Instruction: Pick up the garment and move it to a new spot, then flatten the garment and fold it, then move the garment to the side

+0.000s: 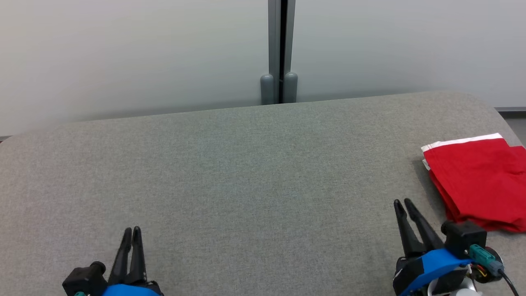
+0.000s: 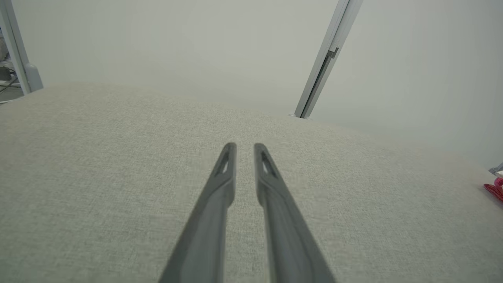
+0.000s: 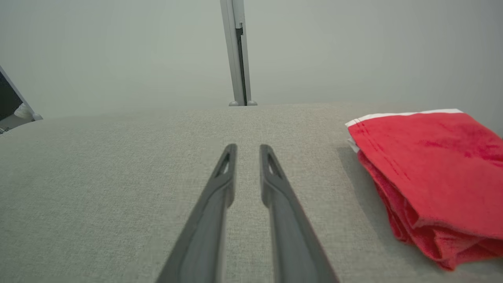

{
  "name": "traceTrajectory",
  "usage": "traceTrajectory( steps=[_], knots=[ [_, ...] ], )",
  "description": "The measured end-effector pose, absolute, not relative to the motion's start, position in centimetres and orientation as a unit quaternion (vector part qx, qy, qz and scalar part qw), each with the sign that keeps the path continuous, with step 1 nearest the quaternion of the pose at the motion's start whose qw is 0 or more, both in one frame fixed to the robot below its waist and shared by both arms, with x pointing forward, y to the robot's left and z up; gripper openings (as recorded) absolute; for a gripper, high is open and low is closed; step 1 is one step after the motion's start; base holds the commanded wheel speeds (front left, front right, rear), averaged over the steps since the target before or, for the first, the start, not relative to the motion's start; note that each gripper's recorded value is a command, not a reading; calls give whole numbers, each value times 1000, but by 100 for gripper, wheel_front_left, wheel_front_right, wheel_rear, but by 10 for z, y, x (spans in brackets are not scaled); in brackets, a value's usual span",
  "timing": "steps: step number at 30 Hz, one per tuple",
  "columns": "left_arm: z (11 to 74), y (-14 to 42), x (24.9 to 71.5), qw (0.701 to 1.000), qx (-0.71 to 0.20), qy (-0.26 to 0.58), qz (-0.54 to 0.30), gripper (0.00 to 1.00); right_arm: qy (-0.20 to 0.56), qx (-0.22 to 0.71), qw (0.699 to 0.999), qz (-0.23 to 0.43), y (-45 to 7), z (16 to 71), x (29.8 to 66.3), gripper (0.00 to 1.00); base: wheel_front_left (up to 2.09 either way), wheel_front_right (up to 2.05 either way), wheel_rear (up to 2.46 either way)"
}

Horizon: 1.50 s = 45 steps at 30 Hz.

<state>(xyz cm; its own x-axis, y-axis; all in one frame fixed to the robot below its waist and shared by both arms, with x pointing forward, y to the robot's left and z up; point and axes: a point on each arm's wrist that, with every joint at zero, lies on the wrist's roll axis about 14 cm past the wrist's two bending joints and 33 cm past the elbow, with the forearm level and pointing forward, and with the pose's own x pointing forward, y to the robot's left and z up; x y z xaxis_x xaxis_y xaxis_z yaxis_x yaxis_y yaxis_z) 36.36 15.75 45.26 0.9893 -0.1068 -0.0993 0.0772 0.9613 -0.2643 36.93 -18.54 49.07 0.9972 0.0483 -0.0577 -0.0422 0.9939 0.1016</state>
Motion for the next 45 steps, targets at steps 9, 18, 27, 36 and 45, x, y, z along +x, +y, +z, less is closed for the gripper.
traceTrajectory(
  steps=[9, 18, 27, 36, 45],
  knots=[
    [435, 161, 355, 979, -180, 94, -24, 0, 60, 107, 992, 9, -189, 473, 364, 0, 0, 0, 0],
    [435, 166, 357, 962, -252, 101, -2, 0, 60, 190, 980, -4, -192, 473, 365, 0, 0, 0, 0],
    [440, 171, 362, 944, -315, 99, 13, 0, 57, 262, 963, -14, -195, 474, 366, 0, 0, 0, 0],
    [446, 175, 367, 923, -373, 93, 24, 0, 53, 328, 943, -21, -197, 476, 367, 0, 0, 0, 0],
    [450, 178, 370, 900, -425, 89, 31, 0, 48, 386, 921, -25, -199, 478, 369, 0, 0, 0, 0]
  ],
)
